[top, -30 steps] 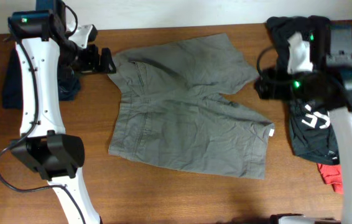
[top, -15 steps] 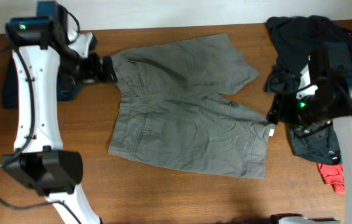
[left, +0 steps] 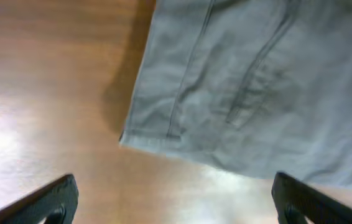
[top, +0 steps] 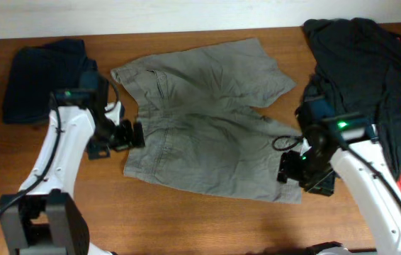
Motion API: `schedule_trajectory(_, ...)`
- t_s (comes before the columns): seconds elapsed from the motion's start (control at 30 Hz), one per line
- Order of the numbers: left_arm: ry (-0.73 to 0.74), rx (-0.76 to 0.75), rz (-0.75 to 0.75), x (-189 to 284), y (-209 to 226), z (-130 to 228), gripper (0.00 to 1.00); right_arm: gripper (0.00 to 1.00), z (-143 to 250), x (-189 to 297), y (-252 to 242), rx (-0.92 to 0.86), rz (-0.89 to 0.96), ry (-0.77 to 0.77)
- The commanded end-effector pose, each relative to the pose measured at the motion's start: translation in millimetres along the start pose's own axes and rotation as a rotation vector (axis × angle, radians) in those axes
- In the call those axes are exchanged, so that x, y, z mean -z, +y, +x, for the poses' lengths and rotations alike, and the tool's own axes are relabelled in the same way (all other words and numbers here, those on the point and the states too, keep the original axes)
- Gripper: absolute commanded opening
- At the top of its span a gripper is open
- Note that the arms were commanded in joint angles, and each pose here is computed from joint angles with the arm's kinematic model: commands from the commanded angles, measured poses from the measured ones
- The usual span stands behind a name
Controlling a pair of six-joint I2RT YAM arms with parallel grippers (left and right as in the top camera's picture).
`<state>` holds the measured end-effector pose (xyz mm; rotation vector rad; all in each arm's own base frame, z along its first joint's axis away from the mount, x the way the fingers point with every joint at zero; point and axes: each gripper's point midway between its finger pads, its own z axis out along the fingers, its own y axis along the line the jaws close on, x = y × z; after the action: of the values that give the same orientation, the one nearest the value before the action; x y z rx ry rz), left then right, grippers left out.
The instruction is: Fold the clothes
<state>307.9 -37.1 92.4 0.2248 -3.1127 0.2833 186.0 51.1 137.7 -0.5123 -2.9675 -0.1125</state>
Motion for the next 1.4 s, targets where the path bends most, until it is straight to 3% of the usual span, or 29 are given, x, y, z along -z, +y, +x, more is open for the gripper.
schedule_trajectory(0.0,0.058,-0.111,0.074,-36.9,-8.8,28.1,0.99,0.75,3.8,-21.3,-4.8,-0.048,0.022,0.016)
schedule_trajectory(0.2,0.043,-0.144,0.073,-65.6,-6.9,35.5,0.99,0.75,2.0,-31.1,-1.0,-0.046,-0.001,0.015)
schedule_trajectory(0.57,-0.014,-0.153,-0.048,-71.1,13.1,20.6,0.99,0.75,-9.3,-32.0,4.5,-0.041,-0.024,-0.030)
schedule_trajectory(0.87,0.029,-0.198,-0.051,-86.3,1.6,26.4,0.93,0.74,-7.3,-36.9,2.4,-0.070,-0.019,-0.021)
schedule_trajectory(0.9,0.040,-0.205,-0.053,-89.3,0.2,28.3,0.90,0.74,-7.3,-37.3,2.4,-0.070,-0.019,-0.020)
schedule_trajectory(1.03,0.063,-0.215,-0.057,-95.3,-2.3,32.0,0.61,0.74,-6.1,-38.9,1.5,-0.086,-0.016,-0.015)
schedule_trajectory(1.13,0.070,-0.214,-0.058,-96.3,-1.6,33.0,0.51,0.74,-5.0,-41.0,0.6,-0.097,-0.013,-0.010)
schedule_trajectory(1.33,0.070,-0.213,-0.059,-96.3,-1.3,33.1,0.01,0.74,-2.6,-48.8,-2.5,-0.128,-0.003,-0.001)
schedule_trajectory(1.37,0.070,-0.214,-0.059,-96.3,-1.2,33.0,0.00,0.74,-2.3,-49.9,-3.5,-0.133,0.002,-0.001)
